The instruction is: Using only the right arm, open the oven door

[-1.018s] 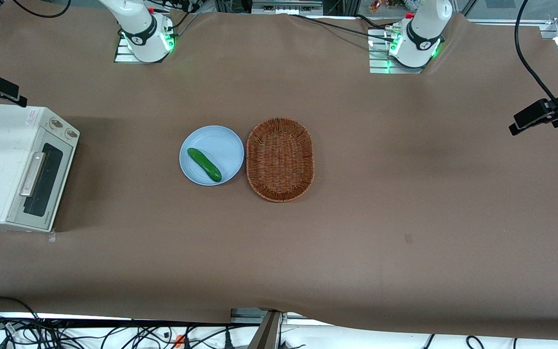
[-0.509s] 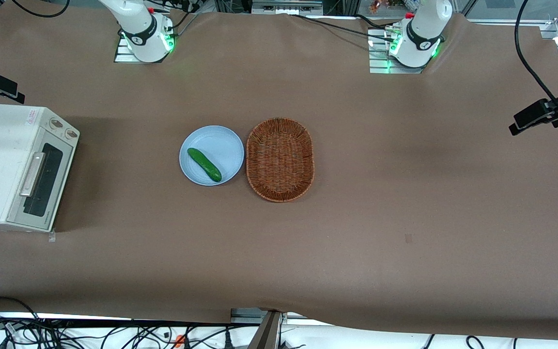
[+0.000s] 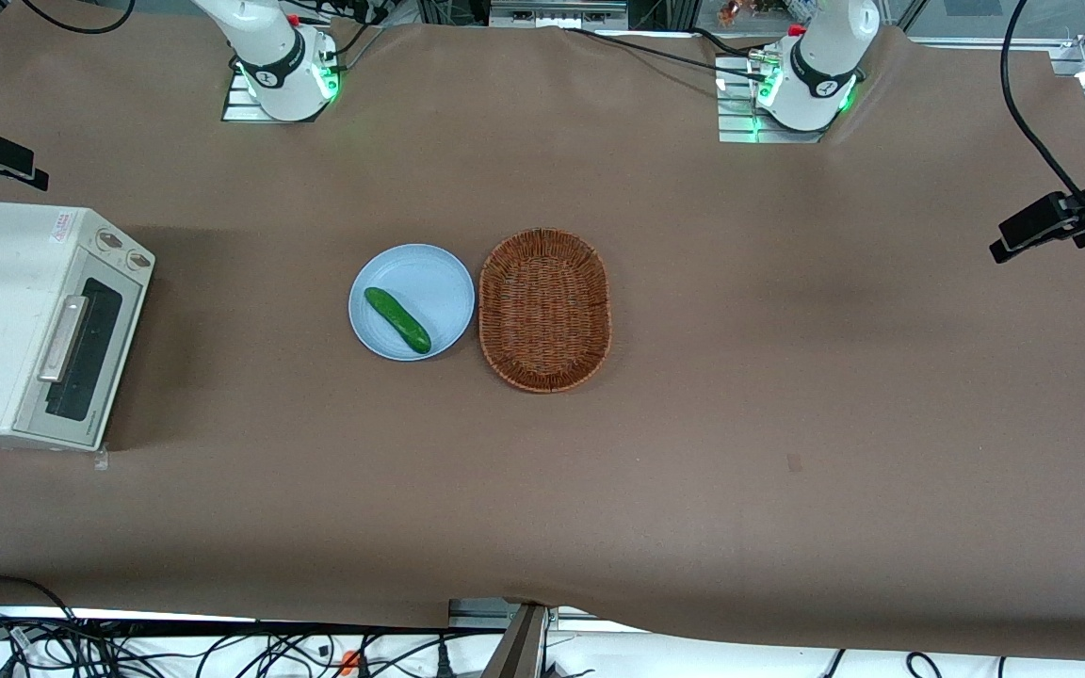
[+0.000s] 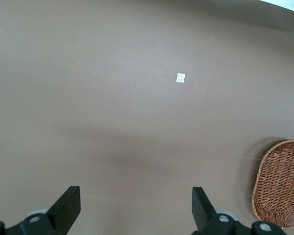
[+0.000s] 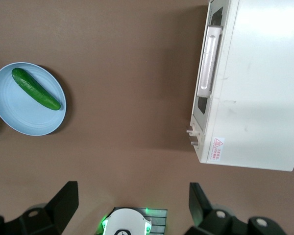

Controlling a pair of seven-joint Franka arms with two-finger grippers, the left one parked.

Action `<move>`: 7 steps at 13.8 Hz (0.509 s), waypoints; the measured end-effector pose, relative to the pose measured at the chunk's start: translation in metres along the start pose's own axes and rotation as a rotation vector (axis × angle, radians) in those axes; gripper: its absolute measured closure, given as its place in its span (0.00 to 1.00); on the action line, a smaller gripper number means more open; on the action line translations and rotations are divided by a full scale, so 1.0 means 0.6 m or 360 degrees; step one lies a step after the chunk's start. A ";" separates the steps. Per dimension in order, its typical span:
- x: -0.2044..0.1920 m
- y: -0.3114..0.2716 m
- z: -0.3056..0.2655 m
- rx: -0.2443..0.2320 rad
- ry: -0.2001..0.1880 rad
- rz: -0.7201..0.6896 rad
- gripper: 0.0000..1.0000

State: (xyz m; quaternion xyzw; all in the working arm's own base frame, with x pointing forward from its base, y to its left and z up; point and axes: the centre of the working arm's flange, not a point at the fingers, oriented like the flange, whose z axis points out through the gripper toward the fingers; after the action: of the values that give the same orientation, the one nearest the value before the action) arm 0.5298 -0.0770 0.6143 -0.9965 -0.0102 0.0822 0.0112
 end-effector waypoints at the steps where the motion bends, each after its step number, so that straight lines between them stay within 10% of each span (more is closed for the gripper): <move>1: 0.001 -0.001 -0.003 -0.0001 0.0006 -0.0002 0.00; 7: -0.001 -0.004 -0.013 -0.0004 0.0018 -0.0005 0.00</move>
State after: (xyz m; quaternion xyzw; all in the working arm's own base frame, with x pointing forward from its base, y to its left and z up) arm 0.5303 -0.0749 0.6223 -0.9970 -0.0118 0.0764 0.0100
